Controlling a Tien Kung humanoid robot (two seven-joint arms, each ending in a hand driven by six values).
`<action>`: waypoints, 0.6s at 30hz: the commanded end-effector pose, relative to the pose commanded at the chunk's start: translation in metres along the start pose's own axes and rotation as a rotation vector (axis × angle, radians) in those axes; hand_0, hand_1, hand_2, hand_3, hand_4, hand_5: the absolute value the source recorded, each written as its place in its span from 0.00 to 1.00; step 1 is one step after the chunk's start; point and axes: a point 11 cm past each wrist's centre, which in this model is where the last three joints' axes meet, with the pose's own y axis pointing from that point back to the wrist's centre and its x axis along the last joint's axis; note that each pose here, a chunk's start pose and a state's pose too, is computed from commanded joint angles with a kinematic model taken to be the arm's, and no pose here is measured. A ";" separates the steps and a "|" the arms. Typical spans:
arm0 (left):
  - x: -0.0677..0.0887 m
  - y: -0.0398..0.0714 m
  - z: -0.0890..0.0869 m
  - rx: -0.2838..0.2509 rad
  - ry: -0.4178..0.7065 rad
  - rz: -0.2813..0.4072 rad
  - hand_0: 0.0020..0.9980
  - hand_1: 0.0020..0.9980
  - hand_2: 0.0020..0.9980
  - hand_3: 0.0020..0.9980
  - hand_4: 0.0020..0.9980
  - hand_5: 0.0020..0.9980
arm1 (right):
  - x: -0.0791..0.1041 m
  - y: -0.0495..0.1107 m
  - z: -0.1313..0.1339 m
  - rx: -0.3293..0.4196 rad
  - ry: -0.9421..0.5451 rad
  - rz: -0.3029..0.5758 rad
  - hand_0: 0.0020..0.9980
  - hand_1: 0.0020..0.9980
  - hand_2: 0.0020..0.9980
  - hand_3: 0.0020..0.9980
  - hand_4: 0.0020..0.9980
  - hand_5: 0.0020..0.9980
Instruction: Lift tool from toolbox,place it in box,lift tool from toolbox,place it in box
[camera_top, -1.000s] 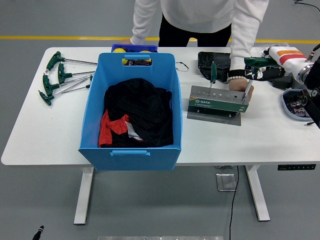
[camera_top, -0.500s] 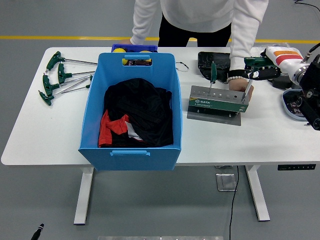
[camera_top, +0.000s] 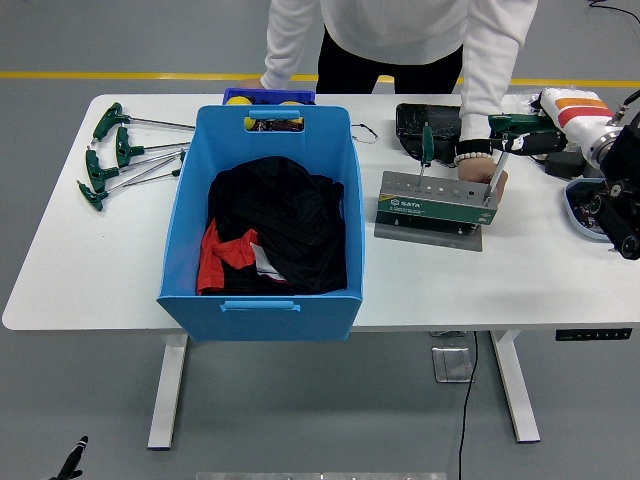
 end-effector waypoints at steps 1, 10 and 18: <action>0.000 0.000 0.001 -0.001 0.000 0.000 0.66 0.66 0.71 0.73 0.91 0.81 | 0.000 0.000 0.001 -0.003 -0.002 0.003 0.07 0.06 0.10 0.10 1.00 0.75; -0.001 0.000 0.005 -0.008 -0.003 -0.002 0.66 0.66 0.71 0.73 0.91 0.81 | -0.005 0.000 -0.003 -0.011 -0.025 0.010 0.05 0.04 0.08 0.09 1.00 0.75; -0.002 0.000 0.007 -0.011 -0.004 -0.002 0.66 0.65 0.71 0.73 0.91 0.81 | -0.005 -0.001 -0.006 -0.021 -0.042 0.017 0.04 0.02 0.07 0.08 1.00 0.75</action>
